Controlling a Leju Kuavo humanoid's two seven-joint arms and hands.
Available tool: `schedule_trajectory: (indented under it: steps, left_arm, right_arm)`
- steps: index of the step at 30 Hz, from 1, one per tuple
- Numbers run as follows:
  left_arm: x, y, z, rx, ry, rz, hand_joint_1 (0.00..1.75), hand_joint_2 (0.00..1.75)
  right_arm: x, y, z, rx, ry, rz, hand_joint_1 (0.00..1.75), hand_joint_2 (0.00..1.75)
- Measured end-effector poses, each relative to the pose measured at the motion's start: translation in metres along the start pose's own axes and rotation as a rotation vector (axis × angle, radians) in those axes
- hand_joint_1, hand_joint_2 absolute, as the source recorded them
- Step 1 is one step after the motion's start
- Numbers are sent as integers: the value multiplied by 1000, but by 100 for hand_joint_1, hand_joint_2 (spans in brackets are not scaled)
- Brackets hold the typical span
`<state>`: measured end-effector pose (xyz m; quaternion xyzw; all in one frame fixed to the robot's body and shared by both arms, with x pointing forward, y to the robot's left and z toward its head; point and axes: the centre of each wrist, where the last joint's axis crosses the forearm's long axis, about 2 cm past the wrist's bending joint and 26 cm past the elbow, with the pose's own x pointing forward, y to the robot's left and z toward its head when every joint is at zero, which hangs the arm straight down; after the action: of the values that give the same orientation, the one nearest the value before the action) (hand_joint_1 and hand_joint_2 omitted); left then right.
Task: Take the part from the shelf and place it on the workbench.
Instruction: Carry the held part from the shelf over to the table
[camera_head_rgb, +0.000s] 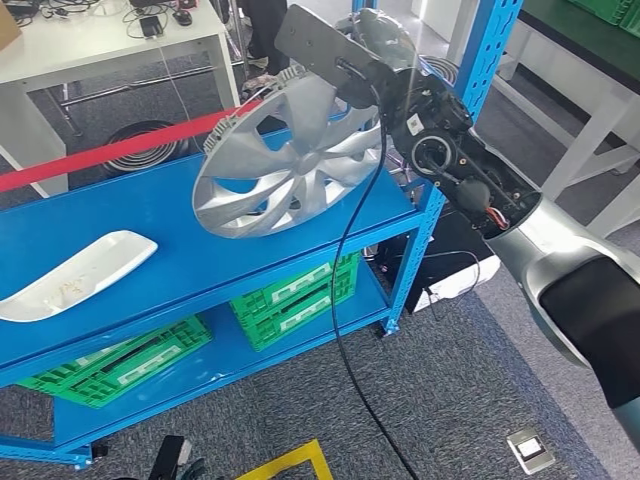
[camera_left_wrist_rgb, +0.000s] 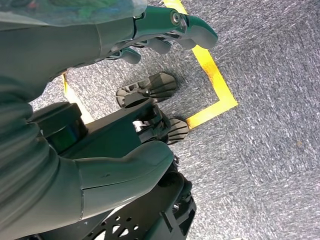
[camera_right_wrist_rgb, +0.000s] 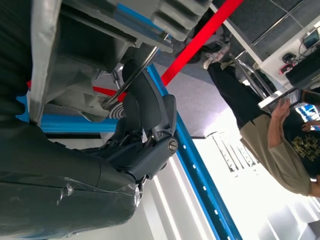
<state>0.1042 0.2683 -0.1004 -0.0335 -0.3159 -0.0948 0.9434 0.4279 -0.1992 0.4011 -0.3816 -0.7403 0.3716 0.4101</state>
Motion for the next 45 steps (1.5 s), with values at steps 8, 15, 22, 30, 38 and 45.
schedule_trajectory:
  steps: [8,15,22,30,38,45]
  left_arm:
    - [0,1,0,55,-21,-19,0,175]
    - [1,2,0,94,-13,-25,0,175]
    - [2,2,-1,93,1,-14,0,175]
    - [8,-5,-3,75,-8,-9,0,175]
    - [8,-2,-3,79,-7,-12,0,175]
    - [9,-2,-4,79,-8,-11,0,175]
  right_arm:
    - [-1,-1,0,-2,9,2,175,175]
    - [-2,-3,1,-12,10,1,175,175]
    - [-1,-10,1,-32,2,0,175,175]
    - [-6,-19,4,-51,5,12,175,175]
    - [-7,-20,7,-51,-2,15,175,175]
    - [-5,-20,8,-53,-9,13,175,175]
